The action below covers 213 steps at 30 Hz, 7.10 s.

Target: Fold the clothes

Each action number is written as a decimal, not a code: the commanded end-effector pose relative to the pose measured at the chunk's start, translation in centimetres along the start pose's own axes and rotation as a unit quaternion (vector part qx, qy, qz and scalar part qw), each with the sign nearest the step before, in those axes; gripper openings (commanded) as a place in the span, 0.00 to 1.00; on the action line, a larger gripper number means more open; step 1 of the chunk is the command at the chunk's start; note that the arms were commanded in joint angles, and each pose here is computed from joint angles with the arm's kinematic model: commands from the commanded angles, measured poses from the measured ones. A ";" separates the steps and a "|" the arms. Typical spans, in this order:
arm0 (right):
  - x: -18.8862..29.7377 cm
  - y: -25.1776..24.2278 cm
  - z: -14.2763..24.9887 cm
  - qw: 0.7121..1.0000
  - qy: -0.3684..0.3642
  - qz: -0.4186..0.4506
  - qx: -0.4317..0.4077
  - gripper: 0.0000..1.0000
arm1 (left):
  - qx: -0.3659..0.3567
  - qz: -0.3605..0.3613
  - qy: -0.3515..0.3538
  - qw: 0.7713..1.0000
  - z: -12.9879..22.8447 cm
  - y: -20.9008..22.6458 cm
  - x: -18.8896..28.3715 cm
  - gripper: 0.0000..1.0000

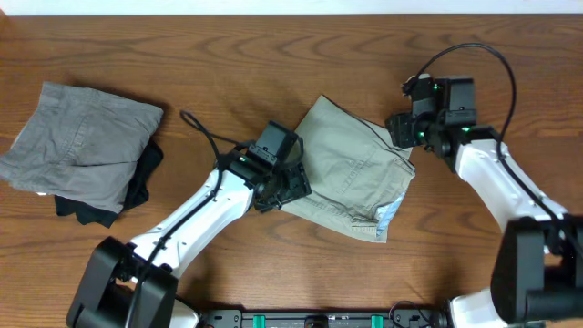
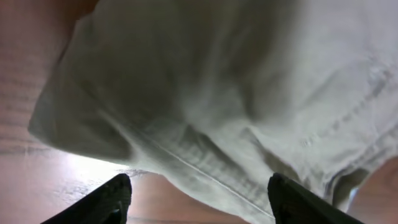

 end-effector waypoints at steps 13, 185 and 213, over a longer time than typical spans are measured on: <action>-4.2 -0.9 3.0 0.999 0.053 -0.007 0.005 0.58 | 0.074 0.053 -0.028 0.995 1.2 1.8 -4.6 0.76; -1.7 -0.3 10.6 0.968 0.244 -0.013 -0.059 0.54 | 0.402 -0.017 -0.214 0.890 -13.2 32.8 21.5 0.61; 5.5 2.9 0.5 0.995 0.047 -0.077 -0.032 0.99 | -0.244 0.006 -0.195 0.950 -11.9 1.7 21.1 0.97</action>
Point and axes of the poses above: each gripper's point midway between its finger pads, its own x axis back along the fingers, its own y axis along the line the jaws close on, z = x × y, the point moved 4 cm from there along x, back along the fingers, and after that the axes turned 1 degree about -x, right-handed, at the moved point
